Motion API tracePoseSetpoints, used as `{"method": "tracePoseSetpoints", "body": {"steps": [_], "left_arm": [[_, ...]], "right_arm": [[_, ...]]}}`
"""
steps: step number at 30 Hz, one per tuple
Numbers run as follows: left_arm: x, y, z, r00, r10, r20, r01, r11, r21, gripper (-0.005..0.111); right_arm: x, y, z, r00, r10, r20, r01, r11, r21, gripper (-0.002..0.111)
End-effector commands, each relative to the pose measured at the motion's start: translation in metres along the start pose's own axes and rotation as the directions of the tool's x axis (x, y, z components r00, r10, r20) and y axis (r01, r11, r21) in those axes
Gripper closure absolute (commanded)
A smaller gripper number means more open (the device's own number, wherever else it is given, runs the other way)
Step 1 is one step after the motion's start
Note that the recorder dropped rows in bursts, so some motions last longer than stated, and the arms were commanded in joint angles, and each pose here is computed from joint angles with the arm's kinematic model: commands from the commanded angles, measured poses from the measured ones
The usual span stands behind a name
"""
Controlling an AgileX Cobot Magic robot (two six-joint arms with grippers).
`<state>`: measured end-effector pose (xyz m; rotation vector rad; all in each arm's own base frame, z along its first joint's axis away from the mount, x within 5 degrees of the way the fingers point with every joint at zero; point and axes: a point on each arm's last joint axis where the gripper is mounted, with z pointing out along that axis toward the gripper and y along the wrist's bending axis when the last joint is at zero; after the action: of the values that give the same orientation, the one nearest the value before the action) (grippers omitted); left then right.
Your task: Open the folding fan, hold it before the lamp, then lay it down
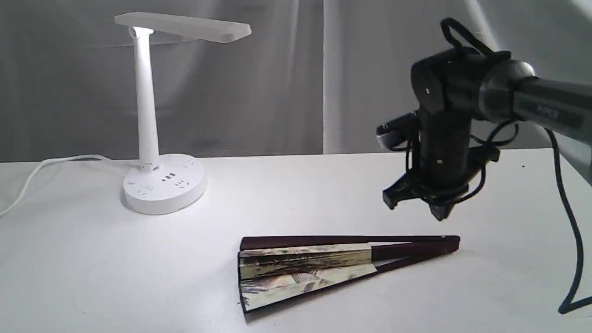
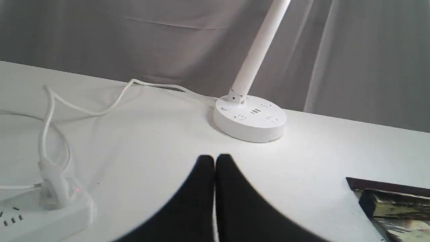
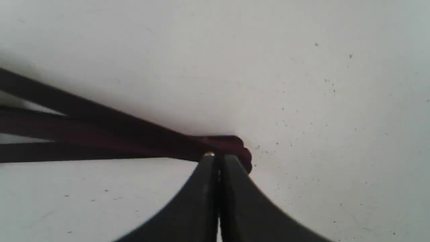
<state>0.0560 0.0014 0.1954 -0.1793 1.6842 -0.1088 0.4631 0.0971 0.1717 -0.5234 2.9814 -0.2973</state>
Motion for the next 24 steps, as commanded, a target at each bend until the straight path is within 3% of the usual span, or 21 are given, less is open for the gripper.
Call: {"method": "tracePoseSetpoints", "body": {"steps": [1, 9, 24], "left_arm": [[0.001, 0.0, 0.0, 1.0, -0.009, 0.003, 0.009, 1.0, 0.0, 0.107], [0.0, 0.0, 0.0, 1.0, 0.007, 0.015, -0.007, 1.0, -0.001, 0.107], [-0.029, -0.004, -0.005, 0.944, 0.009, 0.331, -0.022, 0.999, 0.037, 0.107]], "right_arm": [[0.004, -0.008, 0.018, 0.999, 0.018, -0.028, -0.018, 1.0, -0.022, 0.108], [0.003, -0.01, 0.024, 1.0, 0.012, -0.005, -0.012, 1.0, -0.019, 0.108], [-0.001, -0.007, 0.029, 0.997, -0.062, 0.039, 0.064, 0.997, -0.043, 0.108]]}}
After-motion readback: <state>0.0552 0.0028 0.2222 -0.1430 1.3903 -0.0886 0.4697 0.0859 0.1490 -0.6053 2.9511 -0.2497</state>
